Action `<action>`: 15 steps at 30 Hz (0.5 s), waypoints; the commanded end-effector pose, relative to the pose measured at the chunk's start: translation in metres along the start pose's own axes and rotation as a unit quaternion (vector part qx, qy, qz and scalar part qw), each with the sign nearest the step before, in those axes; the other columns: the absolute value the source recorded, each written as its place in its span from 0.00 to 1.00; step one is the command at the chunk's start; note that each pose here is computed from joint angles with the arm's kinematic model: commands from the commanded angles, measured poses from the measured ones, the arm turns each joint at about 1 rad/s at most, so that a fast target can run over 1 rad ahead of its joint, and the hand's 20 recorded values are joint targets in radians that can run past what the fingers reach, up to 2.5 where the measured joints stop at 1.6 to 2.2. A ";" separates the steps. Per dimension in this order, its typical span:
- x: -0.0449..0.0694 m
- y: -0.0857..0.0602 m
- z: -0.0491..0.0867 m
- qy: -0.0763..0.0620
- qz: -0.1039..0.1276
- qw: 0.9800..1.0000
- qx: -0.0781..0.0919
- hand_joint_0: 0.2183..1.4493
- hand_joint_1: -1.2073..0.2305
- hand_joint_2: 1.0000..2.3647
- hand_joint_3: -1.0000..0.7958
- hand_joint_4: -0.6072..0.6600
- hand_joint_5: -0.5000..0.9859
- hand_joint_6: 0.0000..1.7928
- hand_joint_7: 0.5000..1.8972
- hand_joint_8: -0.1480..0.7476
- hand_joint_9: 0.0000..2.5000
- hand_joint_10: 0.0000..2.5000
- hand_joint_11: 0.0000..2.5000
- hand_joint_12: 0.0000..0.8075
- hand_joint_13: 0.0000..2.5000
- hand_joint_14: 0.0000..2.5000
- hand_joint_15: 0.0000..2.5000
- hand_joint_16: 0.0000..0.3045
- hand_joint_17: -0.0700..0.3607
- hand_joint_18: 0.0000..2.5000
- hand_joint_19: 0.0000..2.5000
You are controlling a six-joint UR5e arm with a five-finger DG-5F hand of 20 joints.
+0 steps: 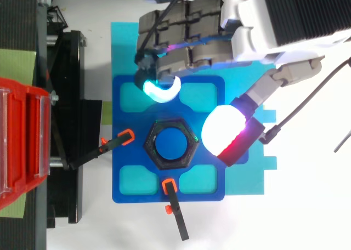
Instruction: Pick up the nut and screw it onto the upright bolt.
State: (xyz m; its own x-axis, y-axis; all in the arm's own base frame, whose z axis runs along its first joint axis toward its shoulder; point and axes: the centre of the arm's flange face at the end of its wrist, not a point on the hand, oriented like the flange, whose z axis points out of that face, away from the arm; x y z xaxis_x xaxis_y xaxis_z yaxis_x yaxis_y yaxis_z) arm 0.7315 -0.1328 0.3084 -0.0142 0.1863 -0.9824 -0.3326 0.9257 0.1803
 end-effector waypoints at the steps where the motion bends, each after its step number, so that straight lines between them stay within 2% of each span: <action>1: -0.004 -0.003 0.000 -0.010 -0.005 1.000 -0.004 0.22 0.80 0.00 0.28 0.64 0.24 0.28 0.11 0.43 0.25 0.00 0.00 0.32 0.21 0.00 0.00 0.10 0.32 0.12 0.00; 6: -0.004 -0.004 0.001 -0.015 -0.007 1.000 -0.005 0.21 0.80 0.00 0.28 0.63 0.23 0.28 0.08 0.41 0.22 0.00 0.00 0.34 0.17 0.00 0.00 0.11 0.33 0.09 0.00; 7: -0.003 0.002 0.006 -0.021 -0.009 1.000 -0.011 0.21 0.81 0.00 0.28 0.62 0.22 0.28 0.08 0.41 0.20 0.00 0.00 0.35 0.16 0.00 0.00 0.11 0.34 0.08 0.00; 13: 0.000 0.017 0.015 -0.021 -0.009 1.000 -0.016 0.20 0.83 0.00 0.28 0.60 0.22 0.28 0.07 0.40 0.16 0.00 0.00 0.37 0.11 0.00 0.00 0.12 0.35 0.03 0.00; 15: 0.000 0.022 0.018 -0.021 -0.008 1.000 -0.012 0.20 0.83 0.00 0.28 0.60 0.21 0.28 0.07 0.39 0.15 0.00 0.00 0.39 0.09 0.00 0.00 0.13 0.37 0.00 0.00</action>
State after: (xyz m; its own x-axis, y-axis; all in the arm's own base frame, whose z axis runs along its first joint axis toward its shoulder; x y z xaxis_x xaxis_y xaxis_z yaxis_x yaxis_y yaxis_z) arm 0.7391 -0.1164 0.3129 0.0305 0.1845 -0.9824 -0.3585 0.9195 0.1615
